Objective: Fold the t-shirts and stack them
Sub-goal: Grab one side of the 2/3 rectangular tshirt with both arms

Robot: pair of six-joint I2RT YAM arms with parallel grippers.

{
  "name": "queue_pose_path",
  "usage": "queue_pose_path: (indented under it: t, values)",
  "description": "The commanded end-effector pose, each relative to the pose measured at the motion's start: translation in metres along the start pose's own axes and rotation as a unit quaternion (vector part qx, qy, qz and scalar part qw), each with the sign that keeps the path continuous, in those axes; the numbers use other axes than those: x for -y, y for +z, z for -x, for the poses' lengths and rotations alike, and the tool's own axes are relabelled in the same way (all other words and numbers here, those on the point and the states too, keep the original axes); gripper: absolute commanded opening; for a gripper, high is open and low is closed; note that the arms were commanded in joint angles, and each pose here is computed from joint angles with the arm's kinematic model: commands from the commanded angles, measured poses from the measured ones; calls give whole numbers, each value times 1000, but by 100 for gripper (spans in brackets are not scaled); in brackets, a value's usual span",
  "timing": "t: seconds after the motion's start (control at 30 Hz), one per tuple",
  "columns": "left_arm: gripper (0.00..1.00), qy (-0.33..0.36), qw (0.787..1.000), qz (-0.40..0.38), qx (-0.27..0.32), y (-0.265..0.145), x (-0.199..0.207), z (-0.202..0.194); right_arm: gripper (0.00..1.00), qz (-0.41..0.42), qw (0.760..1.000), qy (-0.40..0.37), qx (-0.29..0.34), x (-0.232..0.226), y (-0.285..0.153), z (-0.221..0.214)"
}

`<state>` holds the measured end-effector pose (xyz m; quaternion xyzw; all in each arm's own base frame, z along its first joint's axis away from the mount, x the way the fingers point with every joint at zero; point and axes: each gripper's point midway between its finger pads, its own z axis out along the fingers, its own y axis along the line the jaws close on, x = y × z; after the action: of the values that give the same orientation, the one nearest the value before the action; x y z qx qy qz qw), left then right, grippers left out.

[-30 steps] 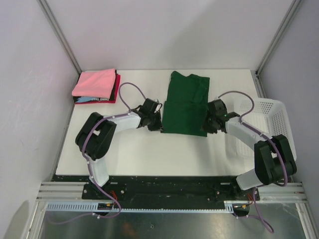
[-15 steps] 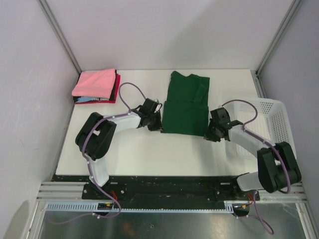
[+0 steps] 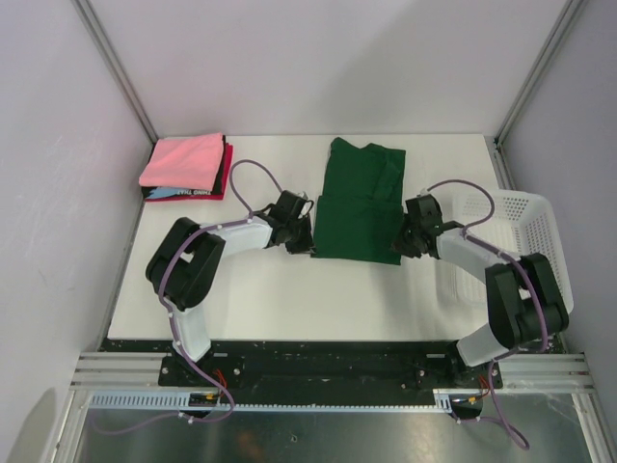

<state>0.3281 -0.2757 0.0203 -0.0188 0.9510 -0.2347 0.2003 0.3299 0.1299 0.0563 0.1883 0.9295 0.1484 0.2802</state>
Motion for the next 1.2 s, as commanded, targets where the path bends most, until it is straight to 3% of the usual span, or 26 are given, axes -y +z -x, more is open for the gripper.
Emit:
queue_pose_path:
  t: [0.0,0.37,0.77,1.17]
  values:
    - [0,0,1000,17,4,1,-10,0,19,-25,1000,-8,-9,11,19,0]
    - [0,-3,1000,13,6,-1,-10,3,18,-84,995,-14,-50,52,27,-30]
    - [0,1,1000,-13,16,-10,6,16,26,-65,998,-13,-15,42,-12,-12]
    - [0,2,999,-26,20,-15,14,21,28,-52,998,-5,-32,35,-2,-27]
